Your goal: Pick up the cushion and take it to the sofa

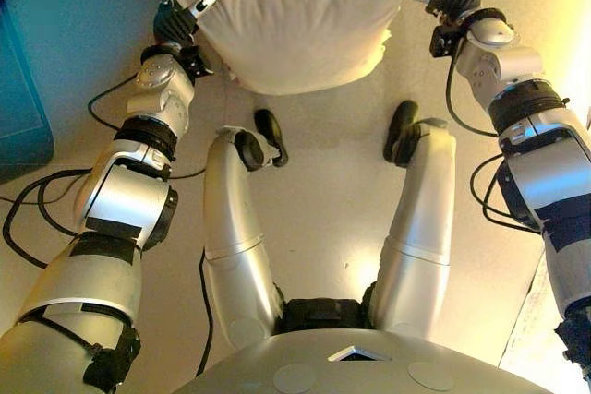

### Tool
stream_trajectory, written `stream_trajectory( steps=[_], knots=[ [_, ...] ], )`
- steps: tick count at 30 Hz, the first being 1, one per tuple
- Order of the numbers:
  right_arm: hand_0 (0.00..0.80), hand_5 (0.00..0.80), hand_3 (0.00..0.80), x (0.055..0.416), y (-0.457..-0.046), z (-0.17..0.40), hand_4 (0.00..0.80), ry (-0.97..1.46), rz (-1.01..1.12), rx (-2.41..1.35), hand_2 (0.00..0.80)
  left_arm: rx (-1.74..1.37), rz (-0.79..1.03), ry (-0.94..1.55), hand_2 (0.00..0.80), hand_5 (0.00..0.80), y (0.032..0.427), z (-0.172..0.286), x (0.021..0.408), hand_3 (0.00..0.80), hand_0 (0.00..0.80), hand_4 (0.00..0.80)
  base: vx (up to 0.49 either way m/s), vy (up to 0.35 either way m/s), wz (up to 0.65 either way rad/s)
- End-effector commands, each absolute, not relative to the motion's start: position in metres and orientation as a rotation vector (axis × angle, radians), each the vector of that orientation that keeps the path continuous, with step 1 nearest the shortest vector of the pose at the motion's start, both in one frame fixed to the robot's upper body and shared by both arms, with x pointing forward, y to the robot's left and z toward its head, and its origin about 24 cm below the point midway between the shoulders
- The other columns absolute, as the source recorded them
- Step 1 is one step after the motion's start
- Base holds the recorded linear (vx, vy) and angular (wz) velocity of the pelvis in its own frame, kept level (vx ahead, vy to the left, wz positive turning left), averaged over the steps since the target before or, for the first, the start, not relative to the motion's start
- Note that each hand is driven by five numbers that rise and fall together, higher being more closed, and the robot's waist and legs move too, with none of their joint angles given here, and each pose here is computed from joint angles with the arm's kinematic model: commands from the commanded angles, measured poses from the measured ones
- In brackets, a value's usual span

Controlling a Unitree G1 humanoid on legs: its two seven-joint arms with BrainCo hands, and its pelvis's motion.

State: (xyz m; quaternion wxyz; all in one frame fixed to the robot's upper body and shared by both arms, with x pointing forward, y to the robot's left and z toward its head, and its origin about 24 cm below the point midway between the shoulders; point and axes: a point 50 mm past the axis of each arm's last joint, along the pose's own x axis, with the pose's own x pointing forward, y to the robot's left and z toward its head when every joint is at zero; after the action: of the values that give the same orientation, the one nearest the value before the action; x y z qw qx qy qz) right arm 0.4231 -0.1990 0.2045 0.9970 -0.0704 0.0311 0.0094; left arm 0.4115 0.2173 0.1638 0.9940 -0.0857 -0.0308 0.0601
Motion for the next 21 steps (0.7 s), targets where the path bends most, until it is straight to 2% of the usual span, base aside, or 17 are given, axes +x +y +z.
stream_trajectory(
  steps=[1,11,19,20,21],
  knots=[
    [0.0,0.0,0.0,0.427,-0.177,0.236,0.0,-0.015,0.144,-0.219,0.0,-0.225,0.012,-0.271,0.0,0.0,0.19,0.219,0.419,0.0,0.0,0.0,0.0,0.0,0.0],
    [0.0,0.0,0.0,0.424,-0.13,0.243,0.0,-0.012,0.467,-0.392,0.0,-0.234,-0.05,-0.279,0.0,0.0,0.182,0.221,0.42,0.0,0.0,0.0,-0.004,-0.005,0.01],
    [0.0,0.0,0.0,0.422,-0.103,0.247,0.0,-0.015,0.54,-0.438,0.0,-0.244,-0.242,-0.308,0.0,0.0,0.159,0.228,0.419,0.0,0.0,0.0,-0.005,-0.032,0.04],
    [0.307,0.307,0.307,0.422,-0.101,0.248,0.307,-0.02,0.546,-0.446,0.307,-0.263,-0.287,-0.321,0.0,0.0,0.154,0.229,0.418,0.0,0.0,0.0,-0.007,-0.036,0.07],
    [0.8,0.8,0.8,0.421,-0.099,0.249,0.8,-0.024,0.556,-0.442,0.8,-0.271,-0.316,-0.33,0.191,0.191,0.151,0.231,0.418,0.191,0.191,0.191,-0.012,-0.043,0.06]
  ],
)
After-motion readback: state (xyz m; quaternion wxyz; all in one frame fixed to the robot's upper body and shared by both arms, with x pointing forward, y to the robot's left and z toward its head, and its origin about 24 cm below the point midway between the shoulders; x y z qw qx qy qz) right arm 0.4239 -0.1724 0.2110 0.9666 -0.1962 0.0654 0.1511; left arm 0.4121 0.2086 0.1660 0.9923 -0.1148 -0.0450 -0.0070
